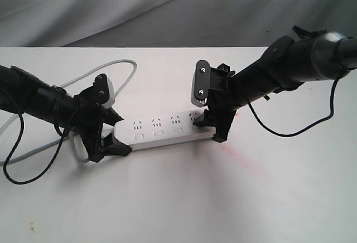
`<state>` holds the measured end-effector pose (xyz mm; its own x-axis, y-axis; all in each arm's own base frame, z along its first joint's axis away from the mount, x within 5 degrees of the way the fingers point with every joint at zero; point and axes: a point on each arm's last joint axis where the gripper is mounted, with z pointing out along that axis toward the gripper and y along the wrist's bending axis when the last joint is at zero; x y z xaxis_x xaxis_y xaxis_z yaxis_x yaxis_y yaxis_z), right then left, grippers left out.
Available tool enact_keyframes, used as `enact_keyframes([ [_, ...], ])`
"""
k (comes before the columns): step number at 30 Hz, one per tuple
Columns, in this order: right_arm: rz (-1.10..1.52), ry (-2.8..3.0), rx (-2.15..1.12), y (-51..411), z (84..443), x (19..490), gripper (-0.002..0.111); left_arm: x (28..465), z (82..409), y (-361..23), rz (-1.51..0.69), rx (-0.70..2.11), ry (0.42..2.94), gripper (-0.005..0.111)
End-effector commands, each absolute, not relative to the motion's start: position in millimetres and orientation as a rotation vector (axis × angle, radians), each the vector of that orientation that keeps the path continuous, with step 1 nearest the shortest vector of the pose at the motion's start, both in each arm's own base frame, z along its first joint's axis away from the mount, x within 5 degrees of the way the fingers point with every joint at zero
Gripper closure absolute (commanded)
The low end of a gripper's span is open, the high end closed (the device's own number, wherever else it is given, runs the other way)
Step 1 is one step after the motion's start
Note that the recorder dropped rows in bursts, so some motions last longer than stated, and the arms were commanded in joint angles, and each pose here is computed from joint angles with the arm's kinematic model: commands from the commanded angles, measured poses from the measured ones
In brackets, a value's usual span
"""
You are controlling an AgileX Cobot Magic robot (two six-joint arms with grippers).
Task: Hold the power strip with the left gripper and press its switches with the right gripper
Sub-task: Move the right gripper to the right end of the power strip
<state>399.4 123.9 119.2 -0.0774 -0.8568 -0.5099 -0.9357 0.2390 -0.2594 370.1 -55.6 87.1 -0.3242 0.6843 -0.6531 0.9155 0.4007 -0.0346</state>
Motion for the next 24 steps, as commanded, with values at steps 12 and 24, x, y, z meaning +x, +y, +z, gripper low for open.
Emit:
enact_keyframes([
  [12, 0.236, 1.973, -1.734, 132.6, 87.4, 385.5, 0.057, 370.7, 88.0, -57.8, -0.555, 1.370, 2.096, 0.054],
  [24, 0.063, 1.841, -1.663, 121.0, 163.9, 388.9, 0.057, 370.7, 88.0, -57.8, -0.555, 1.370, 2.096, 0.054],
])
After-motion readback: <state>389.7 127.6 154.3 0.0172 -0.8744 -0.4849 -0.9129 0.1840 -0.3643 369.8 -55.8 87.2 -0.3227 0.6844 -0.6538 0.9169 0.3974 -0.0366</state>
